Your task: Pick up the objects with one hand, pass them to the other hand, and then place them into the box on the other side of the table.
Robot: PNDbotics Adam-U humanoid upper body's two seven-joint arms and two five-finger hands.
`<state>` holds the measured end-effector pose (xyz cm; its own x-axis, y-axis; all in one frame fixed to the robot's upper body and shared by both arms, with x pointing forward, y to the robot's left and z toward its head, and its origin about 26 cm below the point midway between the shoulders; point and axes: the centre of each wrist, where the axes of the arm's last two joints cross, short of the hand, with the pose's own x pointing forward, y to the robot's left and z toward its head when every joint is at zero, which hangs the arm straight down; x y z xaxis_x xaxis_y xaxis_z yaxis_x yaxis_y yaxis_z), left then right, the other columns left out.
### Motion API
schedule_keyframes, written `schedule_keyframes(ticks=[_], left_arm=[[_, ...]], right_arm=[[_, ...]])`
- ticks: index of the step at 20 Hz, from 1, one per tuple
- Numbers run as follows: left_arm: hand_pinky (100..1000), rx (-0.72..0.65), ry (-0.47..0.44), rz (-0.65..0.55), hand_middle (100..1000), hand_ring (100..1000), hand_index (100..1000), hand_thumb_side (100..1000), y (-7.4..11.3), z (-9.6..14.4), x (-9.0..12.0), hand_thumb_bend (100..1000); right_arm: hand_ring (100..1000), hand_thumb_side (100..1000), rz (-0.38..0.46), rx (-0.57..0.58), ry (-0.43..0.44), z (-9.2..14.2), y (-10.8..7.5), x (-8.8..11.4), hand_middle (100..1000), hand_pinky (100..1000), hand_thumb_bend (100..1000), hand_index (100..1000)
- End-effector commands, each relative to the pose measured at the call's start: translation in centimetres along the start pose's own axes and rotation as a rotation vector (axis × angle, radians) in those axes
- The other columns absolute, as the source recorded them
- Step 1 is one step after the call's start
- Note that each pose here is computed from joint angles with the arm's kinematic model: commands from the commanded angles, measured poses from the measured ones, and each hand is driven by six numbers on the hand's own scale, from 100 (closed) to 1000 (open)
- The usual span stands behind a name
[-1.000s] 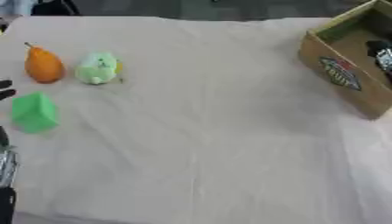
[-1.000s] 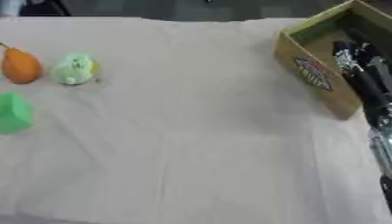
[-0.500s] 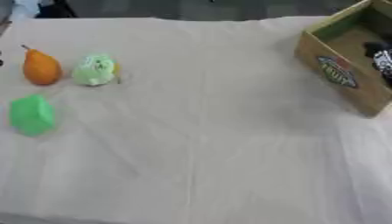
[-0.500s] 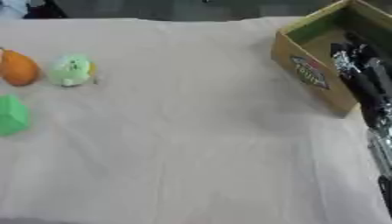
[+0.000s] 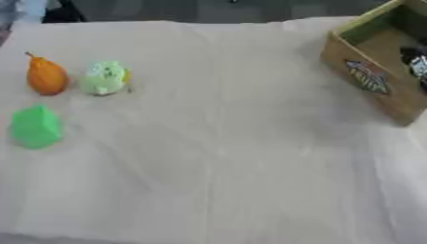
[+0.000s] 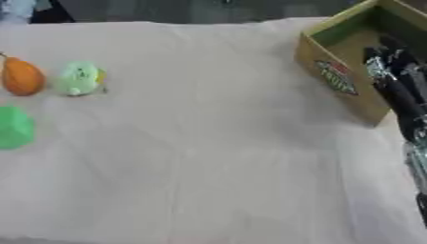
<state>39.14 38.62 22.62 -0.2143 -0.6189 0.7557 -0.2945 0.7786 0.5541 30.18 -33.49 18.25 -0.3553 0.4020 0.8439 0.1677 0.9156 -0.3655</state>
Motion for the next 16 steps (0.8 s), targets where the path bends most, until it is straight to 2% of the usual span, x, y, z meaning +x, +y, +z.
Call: schedule_keyframes(ticks=[1, 2, 3, 9, 12, 16], left_arm=[[697, -0.068, 0.027, -0.167, 746, 708, 835, 532, 3.1, -1.0, 0.1, 448], [697, -0.109, 0.038, -0.208, 746, 708, 835, 532, 3.5, -1.2, 0.0, 448], [709, -0.153, 0.049, -0.251, 753, 726, 841, 519, 3.8, -1.3, 0.0, 489], [744, -0.390, 0.109, -0.464, 773, 767, 862, 427, 4.8, -2.2, 0.8, 598], [750, -0.455, 0.125, -0.518, 773, 774, 857, 399, 4.9, -2.5, 1.2, 629], [762, -0.526, 0.136, -0.547, 781, 786, 857, 430, 5.1, -2.9, 1.8, 686]], right_arm=[[935, 712, 0.038, -0.001, -0.023, -0.3, -0.8, 0.7, 852, 1000, 100, 1000], [935, 712, 0.039, -0.001, -0.023, -0.3, -0.8, 0.7, 852, 1000, 100, 1000], [935, 713, 0.040, 0.000, -0.022, -0.3, -0.8, 0.6, 852, 1000, 100, 1000], [935, 714, 0.047, 0.003, -0.015, -0.2, -0.8, 0.5, 852, 1000, 100, 1000], [935, 715, 0.048, 0.005, -0.014, -0.2, -0.7, 0.5, 852, 1000, 100, 1000], [935, 716, 0.050, 0.006, -0.011, -0.2, -0.7, 0.4, 852, 1000, 100, 1000]])
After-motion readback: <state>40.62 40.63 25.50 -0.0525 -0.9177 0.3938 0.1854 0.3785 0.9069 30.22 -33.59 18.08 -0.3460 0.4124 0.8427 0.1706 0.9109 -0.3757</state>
